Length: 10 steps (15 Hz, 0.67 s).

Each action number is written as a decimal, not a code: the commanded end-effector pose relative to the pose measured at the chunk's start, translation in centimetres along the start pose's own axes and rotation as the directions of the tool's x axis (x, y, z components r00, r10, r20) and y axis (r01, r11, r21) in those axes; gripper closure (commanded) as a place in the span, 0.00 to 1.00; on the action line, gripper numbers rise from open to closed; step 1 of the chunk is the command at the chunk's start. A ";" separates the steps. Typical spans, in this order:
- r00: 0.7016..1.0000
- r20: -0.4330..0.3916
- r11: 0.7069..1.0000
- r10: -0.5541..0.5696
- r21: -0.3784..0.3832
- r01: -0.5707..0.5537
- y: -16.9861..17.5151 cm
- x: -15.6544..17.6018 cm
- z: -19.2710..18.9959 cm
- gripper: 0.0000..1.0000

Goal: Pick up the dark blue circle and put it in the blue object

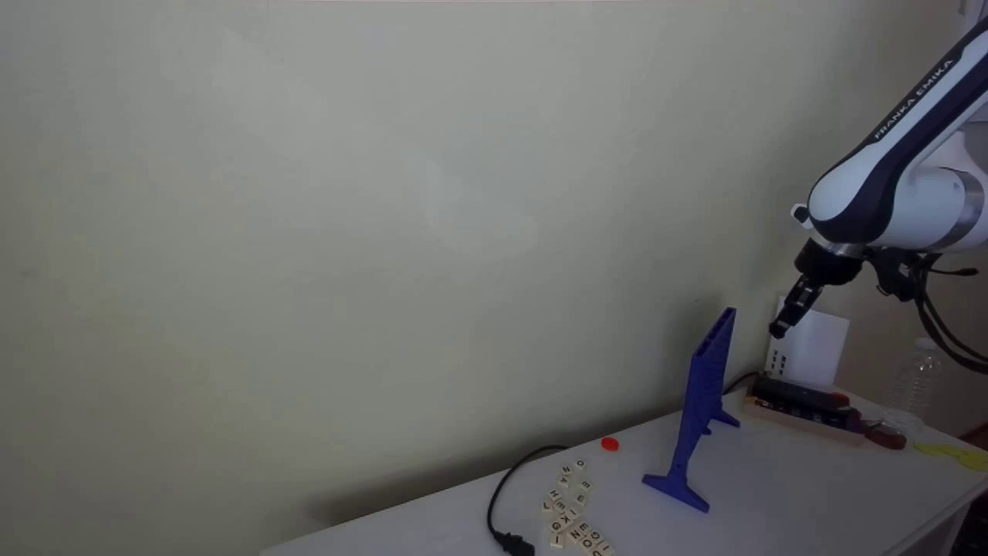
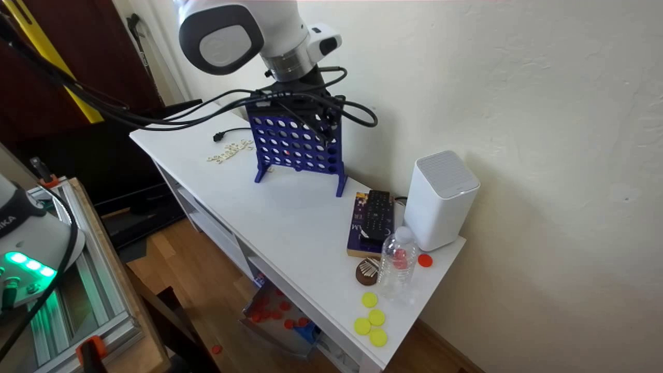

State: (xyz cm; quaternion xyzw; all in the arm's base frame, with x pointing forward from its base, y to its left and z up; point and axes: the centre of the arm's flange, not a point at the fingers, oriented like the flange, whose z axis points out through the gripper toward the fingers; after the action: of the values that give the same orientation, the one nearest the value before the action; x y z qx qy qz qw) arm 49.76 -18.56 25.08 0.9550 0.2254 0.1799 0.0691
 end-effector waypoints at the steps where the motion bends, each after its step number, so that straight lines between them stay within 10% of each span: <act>1: 0.998 -0.052 1.000 -0.025 0.011 0.025 0.1 -0.8 -1.7 0.91; 3: 0.999 -0.046 1.000 0.000 0.028 0.002 0.1 -0.4 -1.9 0.91; 4: 0.999 -0.038 1.000 -0.009 0.017 0.009 0.0 0.4 -0.5 0.66; 9: 0.999 -0.043 1.000 0.001 0.019 0.000 0.1 0.4 -0.6 0.66; 10: 0.999 -0.043 1.000 0.001 0.019 0.000 0.1 0.4 -0.6 0.91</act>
State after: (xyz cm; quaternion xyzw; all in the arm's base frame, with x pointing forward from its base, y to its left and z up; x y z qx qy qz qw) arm 49.91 -18.42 25.79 0.9515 0.2283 0.1986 0.0552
